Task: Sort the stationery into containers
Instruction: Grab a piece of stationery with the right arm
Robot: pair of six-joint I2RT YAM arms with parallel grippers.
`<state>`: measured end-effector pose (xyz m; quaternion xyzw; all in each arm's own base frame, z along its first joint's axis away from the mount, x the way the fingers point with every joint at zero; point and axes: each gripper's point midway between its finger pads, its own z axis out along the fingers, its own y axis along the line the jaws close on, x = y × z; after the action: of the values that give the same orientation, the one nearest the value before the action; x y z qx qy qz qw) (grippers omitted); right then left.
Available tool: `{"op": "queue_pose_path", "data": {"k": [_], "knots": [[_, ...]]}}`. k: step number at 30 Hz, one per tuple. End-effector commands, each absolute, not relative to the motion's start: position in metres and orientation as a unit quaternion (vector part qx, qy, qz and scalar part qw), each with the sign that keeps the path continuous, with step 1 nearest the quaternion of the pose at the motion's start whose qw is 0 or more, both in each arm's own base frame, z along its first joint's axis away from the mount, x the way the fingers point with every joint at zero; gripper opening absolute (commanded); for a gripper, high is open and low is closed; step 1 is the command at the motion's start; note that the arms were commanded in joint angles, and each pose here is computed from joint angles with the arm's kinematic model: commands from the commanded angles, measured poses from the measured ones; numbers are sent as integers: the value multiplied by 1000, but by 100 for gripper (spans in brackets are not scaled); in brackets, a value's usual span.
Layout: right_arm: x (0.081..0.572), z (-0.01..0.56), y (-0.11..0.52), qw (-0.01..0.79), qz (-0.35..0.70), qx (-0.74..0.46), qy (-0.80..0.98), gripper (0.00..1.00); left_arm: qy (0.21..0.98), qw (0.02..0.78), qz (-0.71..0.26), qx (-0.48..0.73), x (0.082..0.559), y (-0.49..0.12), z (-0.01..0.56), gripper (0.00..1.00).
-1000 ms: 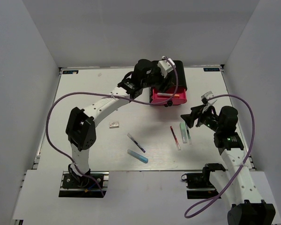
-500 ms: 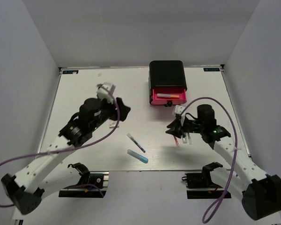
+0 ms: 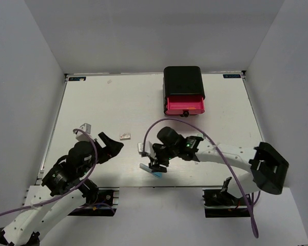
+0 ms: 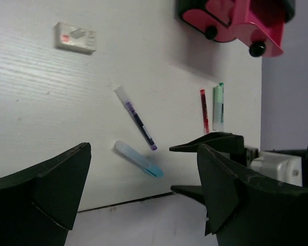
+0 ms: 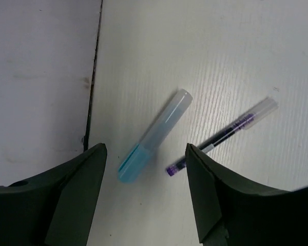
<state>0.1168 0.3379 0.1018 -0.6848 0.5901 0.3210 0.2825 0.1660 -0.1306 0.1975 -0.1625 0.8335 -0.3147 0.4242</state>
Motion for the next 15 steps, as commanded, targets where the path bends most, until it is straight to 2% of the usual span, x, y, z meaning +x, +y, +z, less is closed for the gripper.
{"op": "queue_pose_path", "data": {"k": [1,9,15], "knots": [[120,104,362,285,294,-681,607,69,837,409,-264,-250,156,-97,193,95],[129,66,385,259,240,-666,657,71,826,414,-274,-267,142,-83,196,96],[128,41,379,245,206,-673,667,63,822,413,-280,-276,139,-81,201,98]]}}
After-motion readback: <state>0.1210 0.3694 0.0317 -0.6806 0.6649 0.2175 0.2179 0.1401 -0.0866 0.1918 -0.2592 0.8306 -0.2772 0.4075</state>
